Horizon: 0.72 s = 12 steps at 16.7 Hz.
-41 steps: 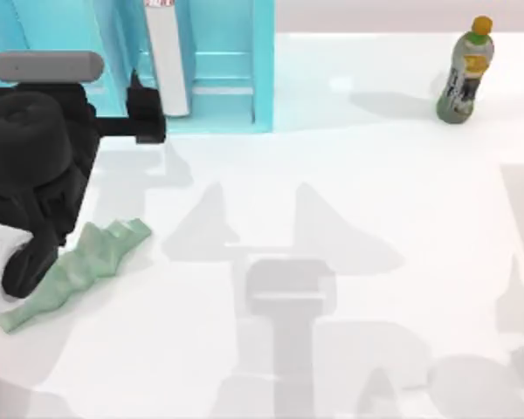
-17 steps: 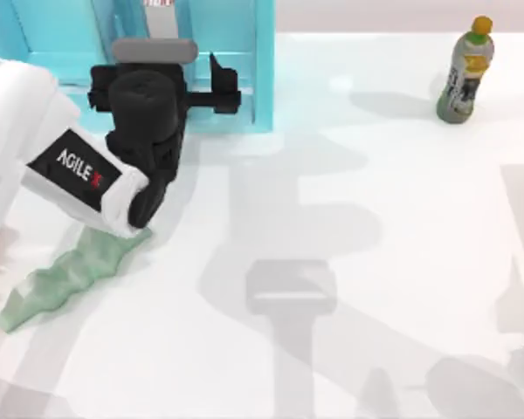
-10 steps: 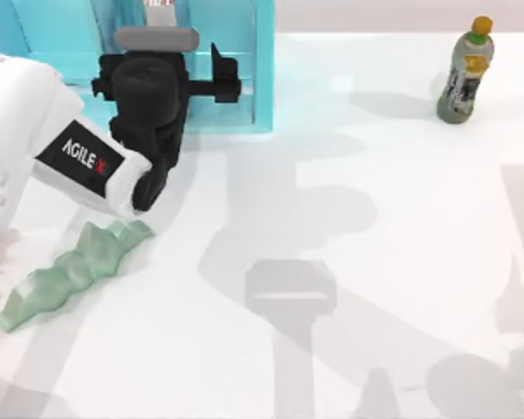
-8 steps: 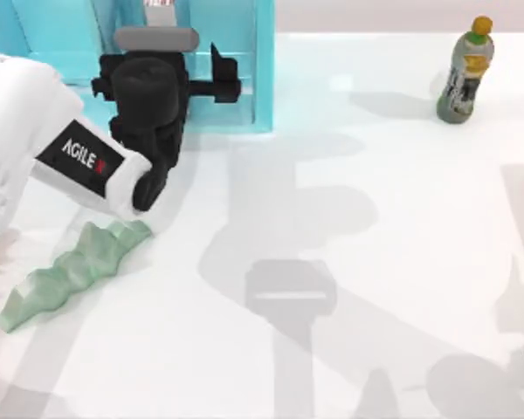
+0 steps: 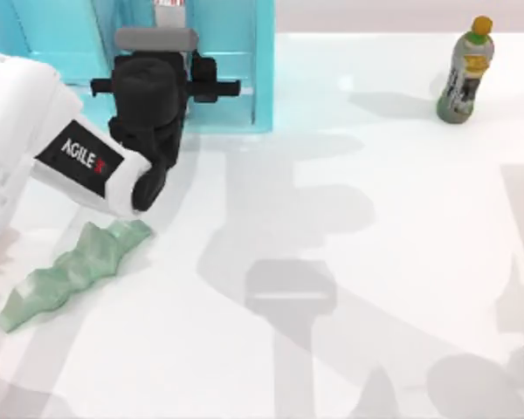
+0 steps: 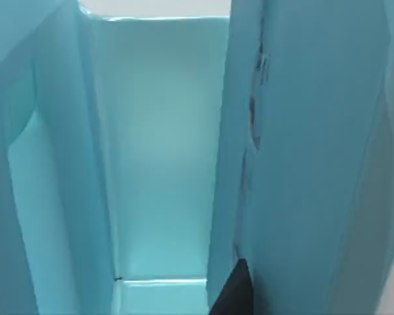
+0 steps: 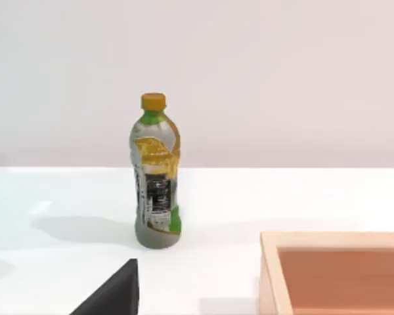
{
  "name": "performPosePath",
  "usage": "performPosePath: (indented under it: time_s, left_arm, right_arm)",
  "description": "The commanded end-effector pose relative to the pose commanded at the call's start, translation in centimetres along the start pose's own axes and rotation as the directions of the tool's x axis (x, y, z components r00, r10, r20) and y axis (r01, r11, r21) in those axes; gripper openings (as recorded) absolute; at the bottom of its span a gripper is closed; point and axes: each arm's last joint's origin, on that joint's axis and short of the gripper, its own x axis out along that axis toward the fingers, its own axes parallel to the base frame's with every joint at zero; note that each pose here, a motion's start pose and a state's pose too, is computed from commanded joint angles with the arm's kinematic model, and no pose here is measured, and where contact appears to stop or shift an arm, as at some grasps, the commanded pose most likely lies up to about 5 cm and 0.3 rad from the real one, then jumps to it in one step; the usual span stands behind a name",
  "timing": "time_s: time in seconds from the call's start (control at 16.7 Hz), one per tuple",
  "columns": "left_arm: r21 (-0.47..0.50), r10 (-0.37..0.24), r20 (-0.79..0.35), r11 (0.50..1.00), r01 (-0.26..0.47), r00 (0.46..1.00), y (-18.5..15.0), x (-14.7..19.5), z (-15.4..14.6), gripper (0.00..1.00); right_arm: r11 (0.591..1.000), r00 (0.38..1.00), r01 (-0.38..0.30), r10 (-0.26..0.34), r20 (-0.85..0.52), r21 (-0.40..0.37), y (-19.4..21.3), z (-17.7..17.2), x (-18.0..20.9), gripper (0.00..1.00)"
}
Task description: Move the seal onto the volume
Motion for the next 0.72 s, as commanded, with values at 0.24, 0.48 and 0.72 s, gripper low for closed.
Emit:
performPosePath:
  time_s: [0.24,0.48,0.72]
  left_arm:
    - [0.000,0.000,0.000,1.000,0.000,1.000,0.00,0.00,0.00,0.02]
    - [0.000,0.000,0.000,1.000,0.000,1.000,0.00,0.00,0.00,0.00]
    - [0.000,0.000,0.000,1.000,0.000,1.000,0.00,0.00,0.00,0.00]
  right_arm:
    - [1.000,1.000,0.000,0.000,0.000,0.000,0.00,0.00,0.00,1.00]
    - [1.000,1.000,0.000,0.000,0.000,0.000,0.00,0.00,0.00,1.00]
    - [1.000,1.000,0.000,0.000,0.000,0.000,0.00,0.00,0.00,1.00]
